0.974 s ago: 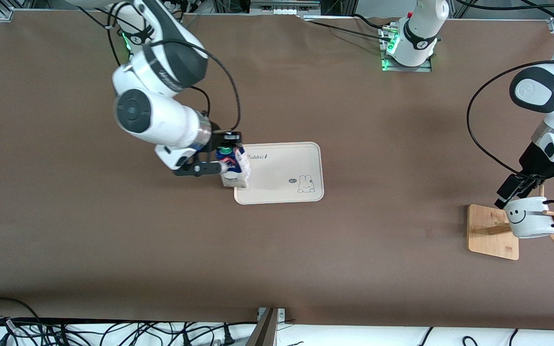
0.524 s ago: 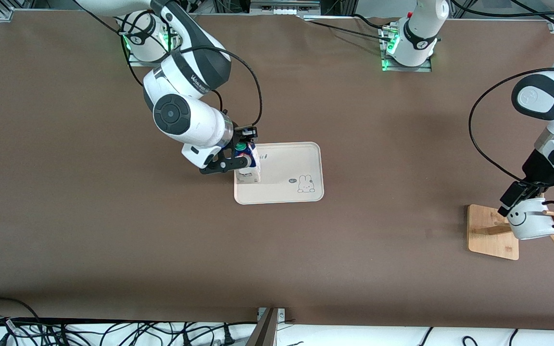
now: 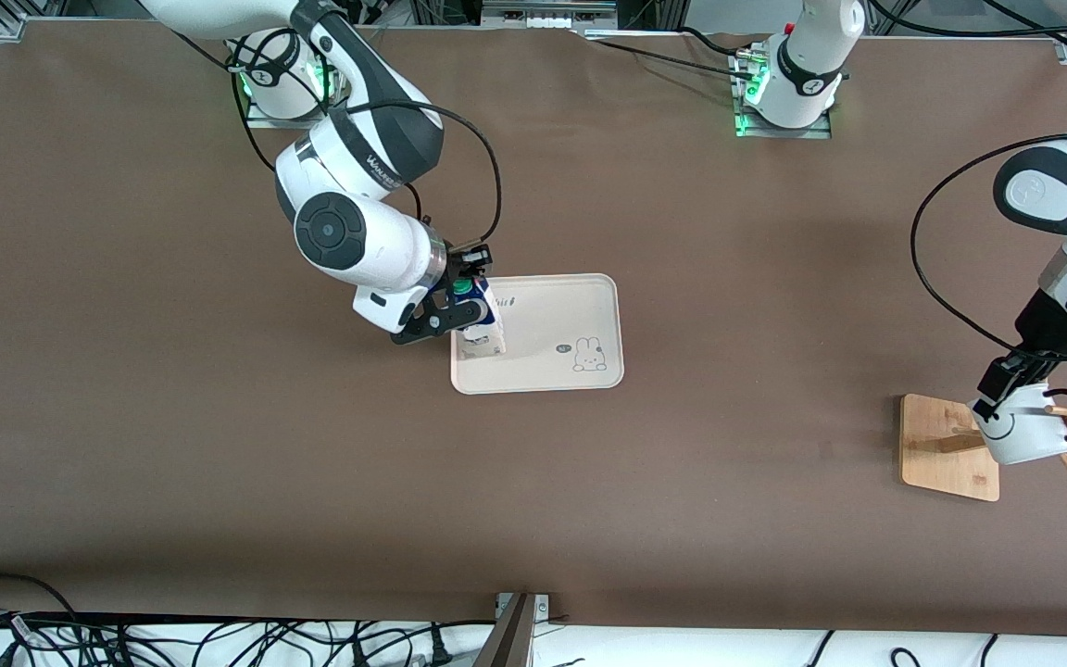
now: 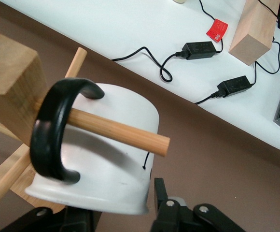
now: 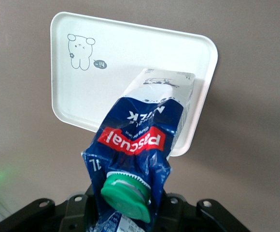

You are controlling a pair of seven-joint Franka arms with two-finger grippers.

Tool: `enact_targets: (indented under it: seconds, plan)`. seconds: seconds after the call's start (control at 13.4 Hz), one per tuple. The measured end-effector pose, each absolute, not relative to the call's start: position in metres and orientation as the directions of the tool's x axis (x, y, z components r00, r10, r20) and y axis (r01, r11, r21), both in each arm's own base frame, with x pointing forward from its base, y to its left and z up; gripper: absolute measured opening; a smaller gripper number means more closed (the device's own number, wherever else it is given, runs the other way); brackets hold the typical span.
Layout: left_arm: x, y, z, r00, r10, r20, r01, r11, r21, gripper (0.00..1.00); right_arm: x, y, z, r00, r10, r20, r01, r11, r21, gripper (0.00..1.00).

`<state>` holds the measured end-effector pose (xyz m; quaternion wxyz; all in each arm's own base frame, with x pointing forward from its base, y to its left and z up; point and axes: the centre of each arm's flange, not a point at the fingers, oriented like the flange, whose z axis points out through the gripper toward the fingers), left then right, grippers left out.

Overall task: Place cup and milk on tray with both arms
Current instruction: 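Lower the carton onto the tray while the left gripper grasps the mug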

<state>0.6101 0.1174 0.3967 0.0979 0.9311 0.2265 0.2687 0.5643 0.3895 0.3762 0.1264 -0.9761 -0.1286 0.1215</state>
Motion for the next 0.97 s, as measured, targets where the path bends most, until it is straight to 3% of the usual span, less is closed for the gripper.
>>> enact_targets:
  seconds: [0.07, 0.45, 0.6, 0.97]
  plan:
    - [0.610, 0.117, 0.397, 0.753, 0.474, 0.456, 0.368, -0.878, 0.305, 0.33, 0.564, 0.390, 0.371, 0.936, 0.282, -0.212, 0.219, -0.935, -0.277, 0.42]
    - [0.615, 0.110, 0.413, 0.770, 0.393, 0.502, 0.293, -0.917, 0.270, 0.22, 0.567, 0.392, 0.349, 0.941, 0.241, -0.239, 0.173, -0.947, -0.272, 0.42]
    - [0.613, 0.108, 0.417, 0.782, 0.381, 0.493, 0.281, -0.922, 0.266, 0.09, 0.568, 0.391, 0.343, 0.942, 0.229, -0.247, 0.160, -0.949, -0.272, 0.42]
    - [0.612, 0.108, 0.418, 0.789, 0.377, 0.485, 0.277, -0.923, 0.266, 0.09, 0.569, 0.392, 0.339, 0.944, 0.198, -0.264, 0.123, -0.953, -0.275, 0.42]
